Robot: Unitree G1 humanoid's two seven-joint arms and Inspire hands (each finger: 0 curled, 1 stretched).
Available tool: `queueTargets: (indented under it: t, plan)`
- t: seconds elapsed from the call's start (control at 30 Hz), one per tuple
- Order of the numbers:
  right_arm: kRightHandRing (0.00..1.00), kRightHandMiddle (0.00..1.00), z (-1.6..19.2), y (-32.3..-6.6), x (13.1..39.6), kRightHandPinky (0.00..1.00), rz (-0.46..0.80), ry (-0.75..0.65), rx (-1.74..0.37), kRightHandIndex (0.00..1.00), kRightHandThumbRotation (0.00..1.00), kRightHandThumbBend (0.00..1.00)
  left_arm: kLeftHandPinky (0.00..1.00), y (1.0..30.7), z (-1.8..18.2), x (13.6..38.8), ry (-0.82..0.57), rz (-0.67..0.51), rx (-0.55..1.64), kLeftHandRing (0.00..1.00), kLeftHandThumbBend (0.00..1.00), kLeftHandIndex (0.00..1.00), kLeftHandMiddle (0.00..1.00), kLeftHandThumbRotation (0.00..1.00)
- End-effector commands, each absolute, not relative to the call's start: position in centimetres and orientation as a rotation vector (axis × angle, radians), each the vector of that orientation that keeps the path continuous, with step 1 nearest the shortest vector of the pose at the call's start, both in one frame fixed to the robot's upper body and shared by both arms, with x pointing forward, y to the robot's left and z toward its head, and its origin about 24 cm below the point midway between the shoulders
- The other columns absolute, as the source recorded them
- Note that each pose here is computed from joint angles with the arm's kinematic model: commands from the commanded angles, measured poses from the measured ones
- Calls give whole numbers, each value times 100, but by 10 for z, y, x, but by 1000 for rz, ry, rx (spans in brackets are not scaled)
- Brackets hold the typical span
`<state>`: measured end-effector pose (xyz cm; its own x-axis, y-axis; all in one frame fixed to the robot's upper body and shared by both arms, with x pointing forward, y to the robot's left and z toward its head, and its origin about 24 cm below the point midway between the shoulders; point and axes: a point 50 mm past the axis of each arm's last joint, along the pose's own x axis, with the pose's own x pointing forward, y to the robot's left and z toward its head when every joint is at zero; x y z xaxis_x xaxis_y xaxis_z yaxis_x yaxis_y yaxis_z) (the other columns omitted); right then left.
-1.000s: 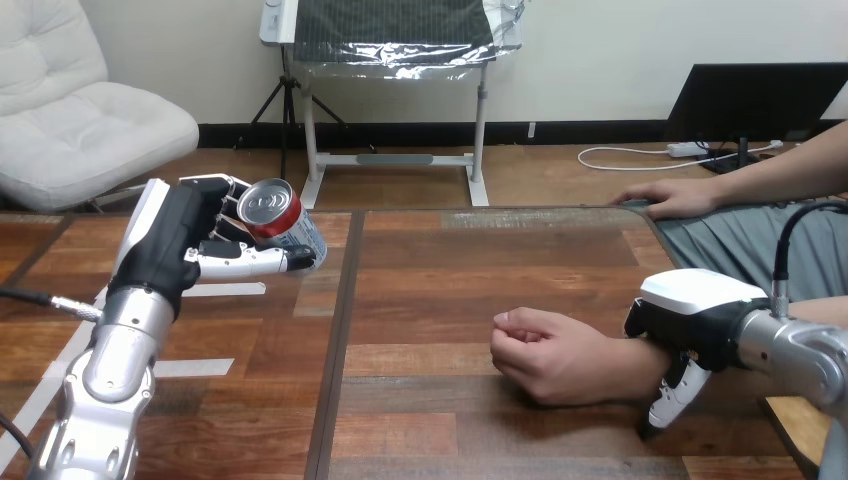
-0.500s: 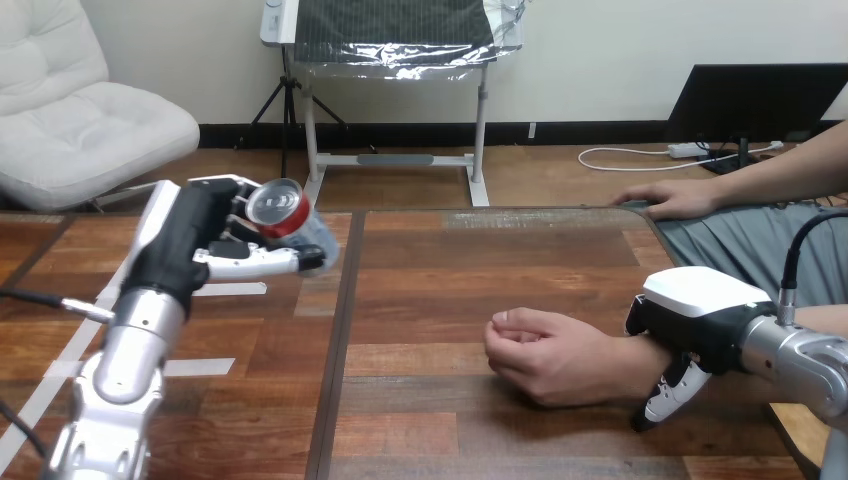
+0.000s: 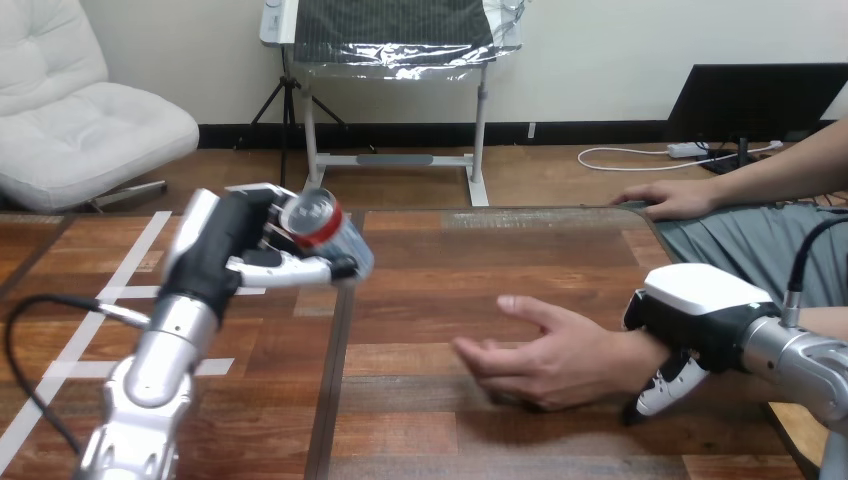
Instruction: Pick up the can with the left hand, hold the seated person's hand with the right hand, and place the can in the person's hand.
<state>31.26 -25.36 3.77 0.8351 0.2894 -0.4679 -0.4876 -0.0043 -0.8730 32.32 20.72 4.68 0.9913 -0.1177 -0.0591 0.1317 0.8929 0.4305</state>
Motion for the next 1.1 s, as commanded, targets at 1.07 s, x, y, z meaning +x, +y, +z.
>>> queueTargets:
  t: [1.07]
  plan:
    - [24,30,33,-217,313,19,610,59,-1203,29,30,77,40,157,66,359,-33,-355,529,43,65,47,46,0]
